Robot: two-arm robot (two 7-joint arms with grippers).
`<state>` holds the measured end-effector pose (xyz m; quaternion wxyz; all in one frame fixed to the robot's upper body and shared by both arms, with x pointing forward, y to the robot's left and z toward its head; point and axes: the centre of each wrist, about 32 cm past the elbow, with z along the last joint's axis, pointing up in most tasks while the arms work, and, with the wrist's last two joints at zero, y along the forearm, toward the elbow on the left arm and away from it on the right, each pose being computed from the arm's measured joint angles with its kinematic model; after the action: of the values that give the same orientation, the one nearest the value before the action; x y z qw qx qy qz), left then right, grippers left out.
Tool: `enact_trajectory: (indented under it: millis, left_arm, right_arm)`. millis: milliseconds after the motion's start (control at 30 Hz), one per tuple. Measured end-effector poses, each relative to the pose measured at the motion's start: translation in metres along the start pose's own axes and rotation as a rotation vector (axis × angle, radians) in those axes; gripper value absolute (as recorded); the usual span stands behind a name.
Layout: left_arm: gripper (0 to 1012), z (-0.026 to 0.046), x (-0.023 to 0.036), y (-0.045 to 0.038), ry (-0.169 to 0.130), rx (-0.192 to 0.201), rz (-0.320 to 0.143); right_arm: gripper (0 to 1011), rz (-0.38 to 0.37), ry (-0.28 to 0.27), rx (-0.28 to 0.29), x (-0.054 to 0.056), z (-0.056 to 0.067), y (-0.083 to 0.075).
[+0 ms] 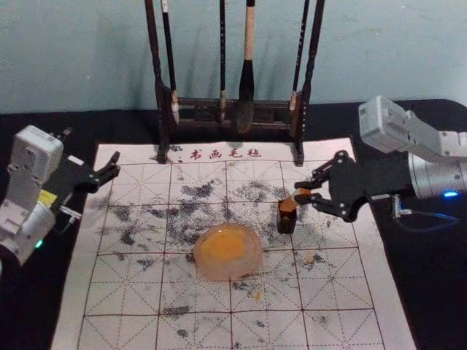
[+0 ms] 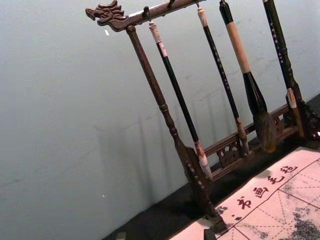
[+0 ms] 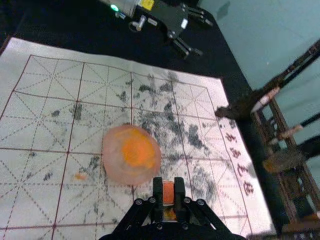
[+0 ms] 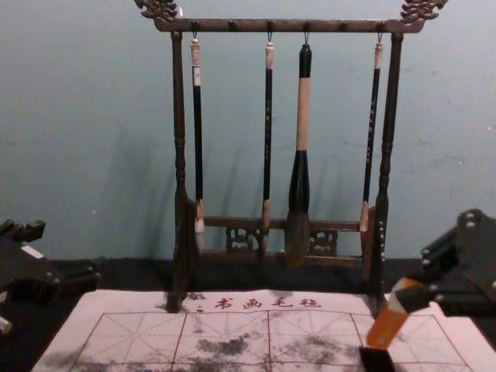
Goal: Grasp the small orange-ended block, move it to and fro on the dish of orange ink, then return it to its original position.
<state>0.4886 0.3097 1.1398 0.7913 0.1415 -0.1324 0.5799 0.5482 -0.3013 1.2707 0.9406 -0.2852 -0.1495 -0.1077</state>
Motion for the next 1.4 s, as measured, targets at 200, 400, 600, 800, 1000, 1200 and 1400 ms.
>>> enact_trajectory:
  millis: [200,400,600,800,1000,1200,1400]
  left_arm:
    - [1001,0.0,0.0,0.0,0.0,0.0,0.0]
    - [1001,0.0,0.0,0.0,0.0,0.0,0.0]
    - [1001,0.0,0.0,0.0,0.0,0.0,0.0]
    - [1001,0.0,0.0,0.0,0.0,0.0,0.0]
    - [1001,0.0,0.0,0.0,0.0,0.0,0.0]
    - [1001,0.0,0.0,0.0,0.0,0.0,0.0]
    - [1001,0.0,0.0,0.0,0.0,0.0,0.0]
  right_arm:
    - [132,-0.009,0.023,-0.017,-0.003,-0.007,-0.004]
    - [132,-0.01,0.032,-0.035,-0.001,-0.012,-0.002]
    - [132,-0.006,0.038,-0.053,0.005,-0.017,0.005]
    - [132,-0.007,0.042,-0.056,0.01,-0.019,0.011]
    - [132,-0.007,0.043,-0.055,0.015,-0.019,0.015]
    - [132,-0.002,0.045,-0.06,0.017,-0.021,0.019]
    - [132,0.006,0.049,-0.072,0.019,-0.023,0.024]
